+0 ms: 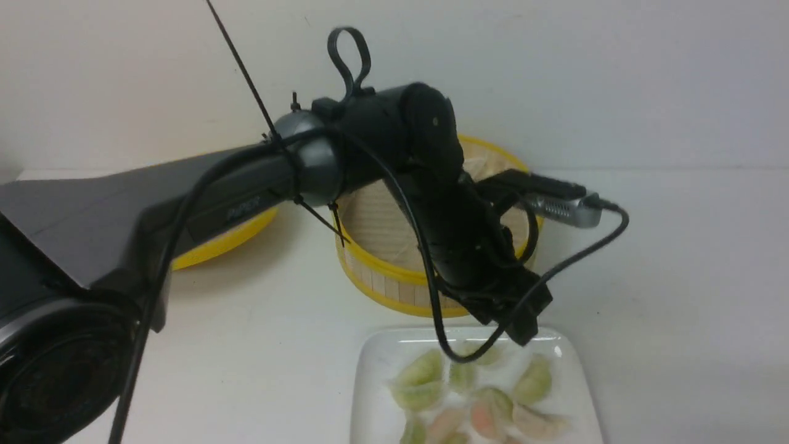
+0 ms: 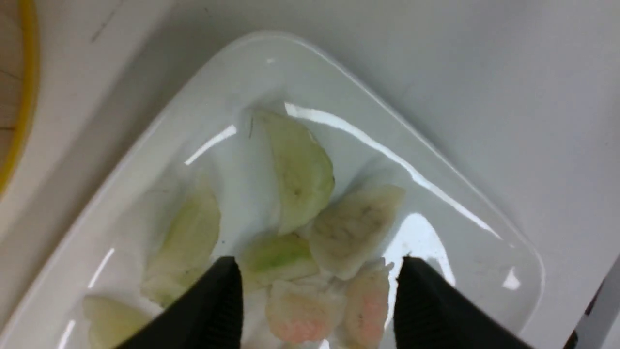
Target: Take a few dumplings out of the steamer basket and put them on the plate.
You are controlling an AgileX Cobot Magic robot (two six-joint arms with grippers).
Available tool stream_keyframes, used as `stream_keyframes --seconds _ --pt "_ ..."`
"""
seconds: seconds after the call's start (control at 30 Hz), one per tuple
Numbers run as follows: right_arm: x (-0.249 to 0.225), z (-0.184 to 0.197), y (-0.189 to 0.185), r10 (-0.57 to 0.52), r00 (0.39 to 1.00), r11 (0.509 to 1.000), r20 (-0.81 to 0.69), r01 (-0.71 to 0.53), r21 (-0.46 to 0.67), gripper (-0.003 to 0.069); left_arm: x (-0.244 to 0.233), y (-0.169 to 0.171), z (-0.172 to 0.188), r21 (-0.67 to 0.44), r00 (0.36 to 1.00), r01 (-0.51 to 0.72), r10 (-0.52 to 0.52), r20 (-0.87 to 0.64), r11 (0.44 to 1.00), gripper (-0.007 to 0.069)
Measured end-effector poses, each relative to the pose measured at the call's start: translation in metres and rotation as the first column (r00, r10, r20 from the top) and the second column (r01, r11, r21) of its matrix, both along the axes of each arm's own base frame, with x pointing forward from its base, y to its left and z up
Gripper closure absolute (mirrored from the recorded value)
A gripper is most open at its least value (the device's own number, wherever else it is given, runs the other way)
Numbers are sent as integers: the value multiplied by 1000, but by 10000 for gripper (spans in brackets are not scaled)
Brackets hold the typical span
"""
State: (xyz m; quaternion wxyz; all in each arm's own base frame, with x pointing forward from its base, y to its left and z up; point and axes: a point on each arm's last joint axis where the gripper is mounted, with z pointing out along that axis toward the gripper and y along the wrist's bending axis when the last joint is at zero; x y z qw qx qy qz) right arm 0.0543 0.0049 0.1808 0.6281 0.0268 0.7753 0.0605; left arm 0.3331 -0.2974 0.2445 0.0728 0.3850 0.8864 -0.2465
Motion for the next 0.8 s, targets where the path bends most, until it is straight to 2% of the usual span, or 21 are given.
stream_keyframes --seconds 0.03,0.07,0.13,0.17,0.23,0.33,0.43,0.5,0.6,0.8 --pt "0 0 0 0 1000 1000 0 0 0 674 1 6 23 -2 999 -16 16 38 1000 336" --pt "0 0 0 0 1000 1000 0 0 0 674 0 7 25 1 999 -17 17 43 1000 361" --pt "0 0 0 0 1000 1000 0 0 0 674 -8 25 80 -11 983 -43 44 181 999 537" --pt "0 0 0 0 1000 1000 0 0 0 674 -11 28 89 -13 978 -47 49 202 999 547" --pt "0 0 0 0 1000 1000 0 0 0 674 -31 49 133 -32 951 -87 92 296 996 608" --pt "0 0 0 0 1000 1000 0 0 0 674 -69 86 180 -64 905 -165 177 386 984 631" --pt "0 0 0 0 1000 1000 0 0 0 674 -95 109 193 -79 879 -213 226 419 974 631" --pt "0 0 0 0 1000 1000 0 0 0 674 -128 136 206 -162 833 -253 300 464 954 631" --pt "0 0 0 0 1000 1000 0 0 0 674 -162 162 201 -263 784 -270 370 498 926 631" --pt "0 0 0 0 1000 1000 0 0 0 674 -225 211 173 -565 616 -234 571 543 791 631"
